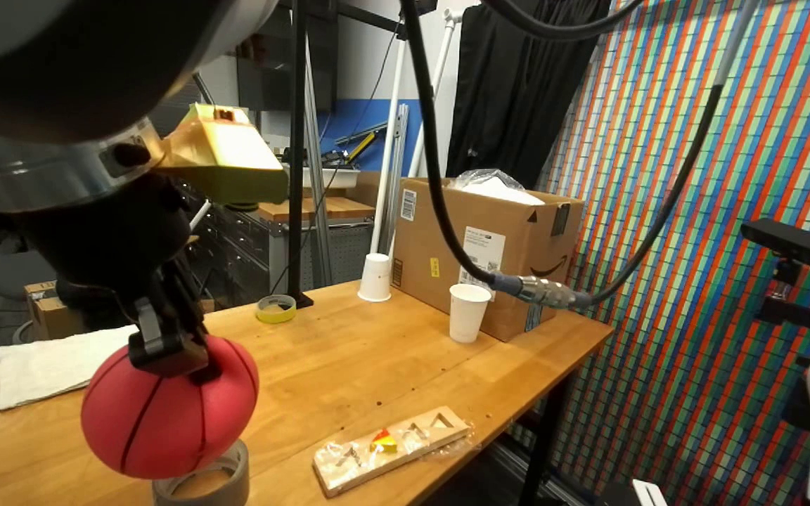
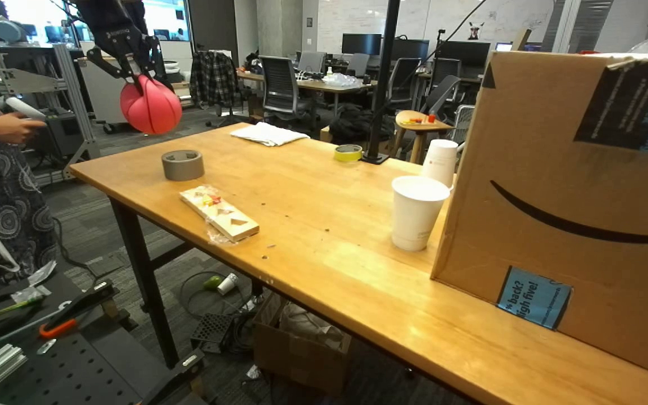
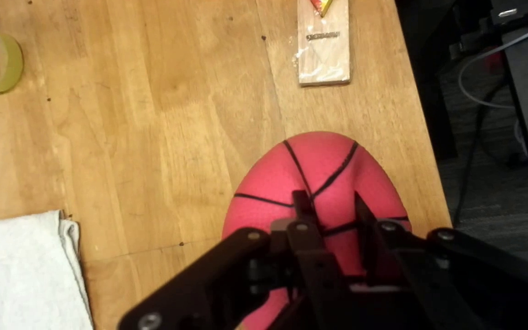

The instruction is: Put the white ball in the cup then put the ball over the masking tape

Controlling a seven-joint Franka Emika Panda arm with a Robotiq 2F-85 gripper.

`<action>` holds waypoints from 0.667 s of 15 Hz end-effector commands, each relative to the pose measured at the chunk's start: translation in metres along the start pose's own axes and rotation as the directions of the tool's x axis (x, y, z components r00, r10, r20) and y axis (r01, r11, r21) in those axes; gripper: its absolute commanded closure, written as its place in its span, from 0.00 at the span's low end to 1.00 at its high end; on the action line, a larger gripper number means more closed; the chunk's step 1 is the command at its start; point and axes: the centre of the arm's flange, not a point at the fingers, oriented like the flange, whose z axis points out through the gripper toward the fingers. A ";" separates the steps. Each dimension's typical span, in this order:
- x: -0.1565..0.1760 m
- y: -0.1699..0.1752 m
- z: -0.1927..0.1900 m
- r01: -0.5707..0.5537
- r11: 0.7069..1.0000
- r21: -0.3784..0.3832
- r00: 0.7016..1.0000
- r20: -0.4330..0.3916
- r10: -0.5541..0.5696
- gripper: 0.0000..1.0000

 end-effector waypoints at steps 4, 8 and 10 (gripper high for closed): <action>0.010 0.035 0.003 0.026 0.996 -0.086 0.999 -0.040 -0.030 0.92; 0.010 0.031 0.026 0.030 0.998 -0.052 0.999 -0.031 -0.032 0.92; 0.009 0.030 0.036 0.034 0.999 -0.040 0.999 -0.021 -0.035 0.92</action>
